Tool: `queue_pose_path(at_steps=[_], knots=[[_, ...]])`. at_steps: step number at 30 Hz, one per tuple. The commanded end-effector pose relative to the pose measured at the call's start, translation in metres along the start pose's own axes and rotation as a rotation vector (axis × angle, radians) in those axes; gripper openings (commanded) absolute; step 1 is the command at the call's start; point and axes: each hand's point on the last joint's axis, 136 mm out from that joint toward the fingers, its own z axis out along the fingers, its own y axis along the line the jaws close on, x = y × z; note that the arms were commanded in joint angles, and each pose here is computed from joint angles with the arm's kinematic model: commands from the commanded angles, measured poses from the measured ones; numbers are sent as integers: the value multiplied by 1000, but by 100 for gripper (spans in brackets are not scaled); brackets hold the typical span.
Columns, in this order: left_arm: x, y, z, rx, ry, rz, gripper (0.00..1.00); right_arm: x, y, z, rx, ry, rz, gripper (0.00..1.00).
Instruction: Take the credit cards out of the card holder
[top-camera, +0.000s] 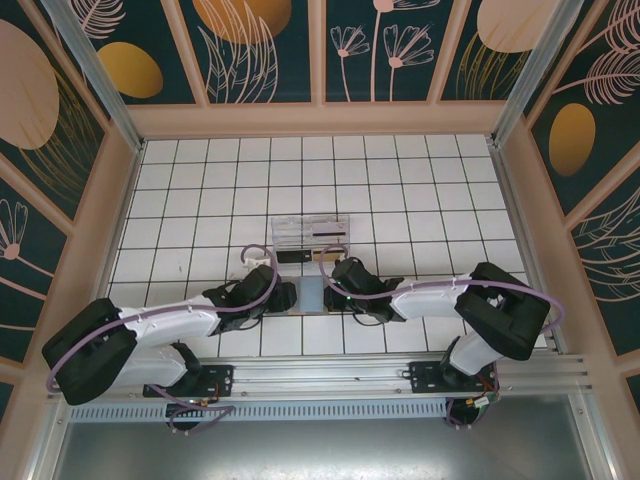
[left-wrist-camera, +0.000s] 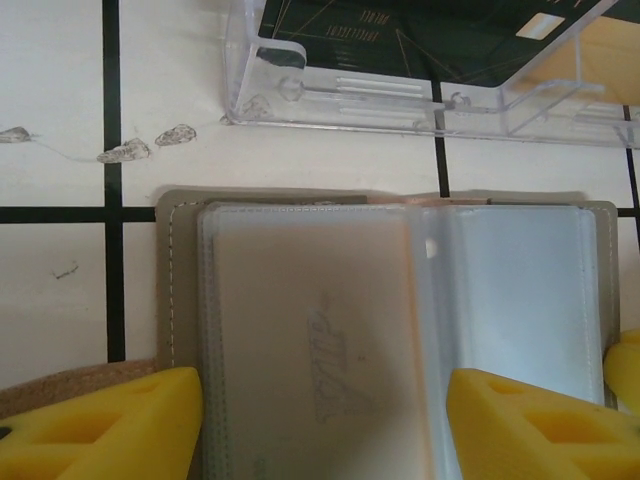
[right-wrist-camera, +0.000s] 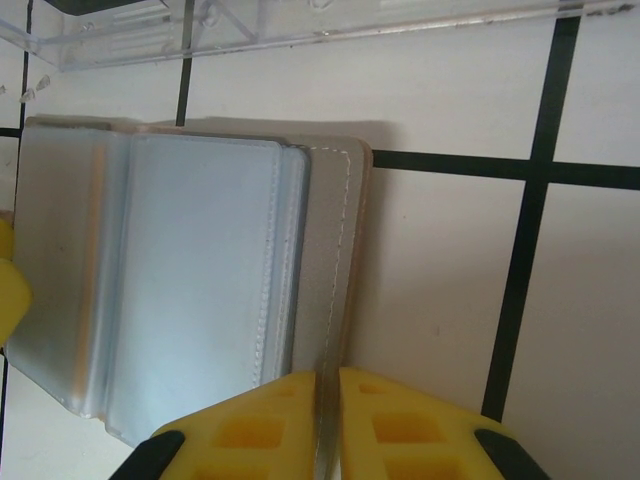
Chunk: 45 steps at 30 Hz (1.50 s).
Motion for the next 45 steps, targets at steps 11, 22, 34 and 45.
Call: queue_pose_path(at_steps=[11,22,34,45], knots=[[-3,-20,-5,118,-6,-2,66,4,-1,5,11,29,-13,15],[7,-35,0,214,39,-13,66,5,1,8,11,41,-13,15],[1,-39,-10,246,10,-12,99,5,-2,7,16,37,-4,16],[-11,-21,-20,155,-61,-11,96,-25,8,-23,-8,-82,6,22]])
